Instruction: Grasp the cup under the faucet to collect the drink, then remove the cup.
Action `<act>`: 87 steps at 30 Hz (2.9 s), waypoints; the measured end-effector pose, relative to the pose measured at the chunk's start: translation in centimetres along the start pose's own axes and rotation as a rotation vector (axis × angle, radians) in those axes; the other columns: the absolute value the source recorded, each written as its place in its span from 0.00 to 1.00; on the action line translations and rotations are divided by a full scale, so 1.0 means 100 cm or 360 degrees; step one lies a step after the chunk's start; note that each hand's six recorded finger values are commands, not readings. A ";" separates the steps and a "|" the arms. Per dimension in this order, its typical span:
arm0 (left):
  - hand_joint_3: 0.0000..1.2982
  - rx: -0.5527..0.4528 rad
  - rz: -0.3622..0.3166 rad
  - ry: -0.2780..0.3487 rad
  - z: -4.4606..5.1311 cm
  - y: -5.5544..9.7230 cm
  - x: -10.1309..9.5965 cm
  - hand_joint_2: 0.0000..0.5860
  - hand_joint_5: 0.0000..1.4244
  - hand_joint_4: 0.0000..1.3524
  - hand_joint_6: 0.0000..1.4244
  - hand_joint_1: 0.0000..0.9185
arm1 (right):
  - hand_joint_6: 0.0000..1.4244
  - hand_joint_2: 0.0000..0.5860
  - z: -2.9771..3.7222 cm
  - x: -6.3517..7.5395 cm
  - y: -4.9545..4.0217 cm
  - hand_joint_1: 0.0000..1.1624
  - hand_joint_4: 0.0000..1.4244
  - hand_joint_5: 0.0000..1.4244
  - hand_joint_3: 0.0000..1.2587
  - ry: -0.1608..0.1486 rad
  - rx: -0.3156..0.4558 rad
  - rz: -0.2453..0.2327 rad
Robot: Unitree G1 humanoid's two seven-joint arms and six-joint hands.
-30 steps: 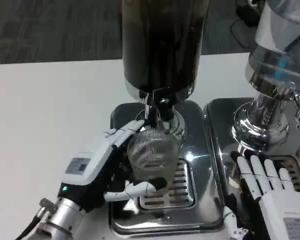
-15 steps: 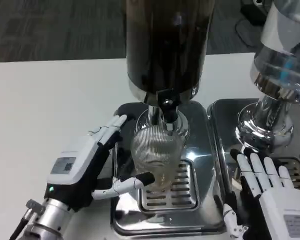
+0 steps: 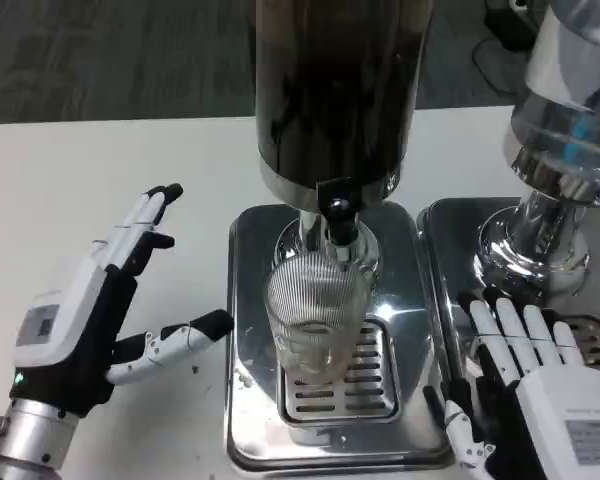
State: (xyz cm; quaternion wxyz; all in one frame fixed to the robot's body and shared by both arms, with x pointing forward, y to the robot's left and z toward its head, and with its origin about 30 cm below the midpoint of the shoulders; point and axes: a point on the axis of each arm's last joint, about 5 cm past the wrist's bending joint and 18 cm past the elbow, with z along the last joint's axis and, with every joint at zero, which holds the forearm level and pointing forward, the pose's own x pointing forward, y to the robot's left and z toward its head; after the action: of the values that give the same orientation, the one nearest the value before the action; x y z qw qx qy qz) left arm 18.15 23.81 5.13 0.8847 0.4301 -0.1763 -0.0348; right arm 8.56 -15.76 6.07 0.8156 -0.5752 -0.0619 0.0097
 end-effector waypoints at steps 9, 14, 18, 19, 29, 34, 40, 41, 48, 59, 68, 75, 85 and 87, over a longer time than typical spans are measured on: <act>0.10 -0.0330 0.0102 -0.0222 0.0065 0.020 0.014 0.25 0.17 0.05 0.05 0.00 | 0.00 0.88 -0.0022 0.002 -0.0002 0.06 0.00 0.00 0.04 -0.0003 -0.0004 -0.0001; 0.07 -0.0507 0.0111 -0.0407 0.0104 0.034 0.033 0.27 0.11 0.00 0.04 0.00 | 0.00 0.88 -0.0044 0.005 -0.0017 0.06 0.00 0.00 0.04 -0.0018 -0.0023 -0.0003; 0.05 -0.0586 0.0079 -0.0445 0.0094 0.038 0.034 0.28 0.09 0.00 0.03 0.00 | 0.00 0.88 -0.0075 0.005 -0.0036 0.06 0.00 0.00 0.04 -0.0009 -0.0040 0.0012; 0.05 -0.0612 0.0087 -0.0457 0.0094 0.039 0.034 0.28 0.08 0.00 0.03 0.00 | 0.00 0.88 -0.0079 0.005 -0.0040 0.06 0.00 0.00 0.04 -0.0008 -0.0041 0.0014; 0.00 -0.0825 0.0060 -0.0681 0.0228 0.052 0.032 0.32 0.00 0.00 0.00 0.00 | 0.00 0.88 -0.0111 0.010 -0.0090 0.06 0.00 0.00 0.04 -0.0052 -0.0062 0.0043; 0.00 -0.0889 -0.0078 -0.0714 0.0270 0.054 0.030 0.31 0.02 0.00 0.00 0.00 | 0.00 0.88 -0.0125 0.012 -0.0107 0.06 0.00 0.00 0.04 -0.0065 -0.0069 0.0033; 0.02 -0.0966 -0.0196 -0.0810 0.0369 0.053 0.037 0.30 0.05 0.00 0.03 0.00 | 0.00 0.89 -0.0124 0.014 -0.0112 0.06 0.00 0.00 0.04 -0.0067 -0.0049 0.0028; 0.03 -0.0981 -0.0244 -0.0824 0.0388 0.051 0.039 0.30 0.06 0.00 0.03 0.00 | 0.00 0.89 -0.0124 0.014 -0.0112 0.06 0.00 0.00 0.04 -0.0067 -0.0049 0.0028; 0.07 -0.1049 -0.0387 -0.0921 0.0472 0.046 0.053 0.29 0.08 0.00 0.05 0.00 | 0.00 0.90 -0.0117 0.013 -0.0107 0.06 0.00 0.00 0.04 -0.0062 -0.0041 0.0031; 0.10 -0.1046 -0.0580 -0.1023 0.0533 0.043 0.072 0.29 0.10 0.00 0.06 0.00 | 0.00 0.91 -0.0060 0.014 -0.0073 0.07 0.00 0.00 0.04 -0.0053 0.0002 0.0024; 0.13 -0.1042 -0.0655 -0.1044 0.0539 0.043 0.074 0.29 0.14 0.00 0.11 0.00 | 0.00 0.91 -0.0048 0.013 -0.0032 0.07 0.00 0.00 0.04 -0.0040 0.0000 0.0033; 0.17 -0.1043 -0.0640 -0.1038 0.0527 0.046 0.074 0.31 0.18 0.02 0.16 0.00 | 0.00 0.91 -0.0035 0.013 -0.0026 0.07 0.00 0.00 0.04 -0.0036 0.0013 0.0026; 0.20 -0.0762 -0.0719 -0.1135 0.0578 0.062 0.075 0.40 0.19 0.04 0.17 0.00 | 0.00 0.91 -0.0013 0.014 -0.0007 0.07 0.00 0.00 0.04 -0.0022 0.0035 0.0020; 0.20 -0.0738 -0.0718 -0.1148 0.0582 0.063 0.074 0.41 0.19 0.04 0.17 0.00 | 0.00 0.91 -0.0014 0.014 -0.0005 0.07 0.00 0.00 0.04 -0.0020 0.0036 0.0021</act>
State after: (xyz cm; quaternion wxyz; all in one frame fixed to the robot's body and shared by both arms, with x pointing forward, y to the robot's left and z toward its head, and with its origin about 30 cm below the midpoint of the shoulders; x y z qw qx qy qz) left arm 22.54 21.81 15.39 0.8101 0.2096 -0.3616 -0.4112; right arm 9.93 -15.79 6.20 0.8215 -0.5663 -0.0633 0.0195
